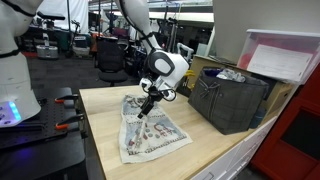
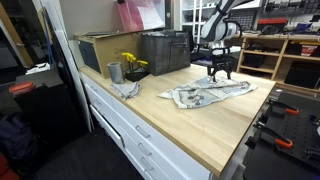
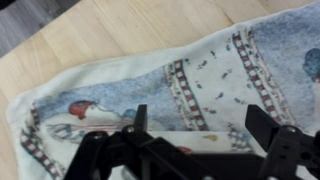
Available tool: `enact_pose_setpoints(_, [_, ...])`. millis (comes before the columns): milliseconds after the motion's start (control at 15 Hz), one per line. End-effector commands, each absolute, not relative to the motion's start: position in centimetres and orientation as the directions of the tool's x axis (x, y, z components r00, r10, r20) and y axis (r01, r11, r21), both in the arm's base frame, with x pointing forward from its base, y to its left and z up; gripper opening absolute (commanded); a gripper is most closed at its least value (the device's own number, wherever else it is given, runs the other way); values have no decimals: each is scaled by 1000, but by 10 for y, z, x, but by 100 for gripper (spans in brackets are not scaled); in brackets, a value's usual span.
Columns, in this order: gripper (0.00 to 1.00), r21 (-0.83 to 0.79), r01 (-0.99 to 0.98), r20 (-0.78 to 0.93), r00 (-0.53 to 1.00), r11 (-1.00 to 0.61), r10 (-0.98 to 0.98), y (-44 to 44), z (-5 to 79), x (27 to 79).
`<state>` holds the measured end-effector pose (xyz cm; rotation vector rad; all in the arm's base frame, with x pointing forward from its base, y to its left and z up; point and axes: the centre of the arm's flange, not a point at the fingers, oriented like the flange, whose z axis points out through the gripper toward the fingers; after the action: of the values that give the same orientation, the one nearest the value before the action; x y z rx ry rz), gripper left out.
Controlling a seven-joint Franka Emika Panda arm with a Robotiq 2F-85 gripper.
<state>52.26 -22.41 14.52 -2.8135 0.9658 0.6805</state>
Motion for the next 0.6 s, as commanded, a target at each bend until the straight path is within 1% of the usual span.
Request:
enact_pose_setpoints(0, [100, 53, -441, -389, 818, -896, -425, -165, 139, 557])
enact_pose_setpoints(267, [100, 58, -255, -324, 910, -965, -260, -94, 140, 587])
enact_pose_setpoints(467, [100, 51, -158, -268, 949, -986, -166, -52, 147, 598])
enact_pose_setpoints(533, [100, 14, -134, -274, 952, -991, -133, -42, 153, 599])
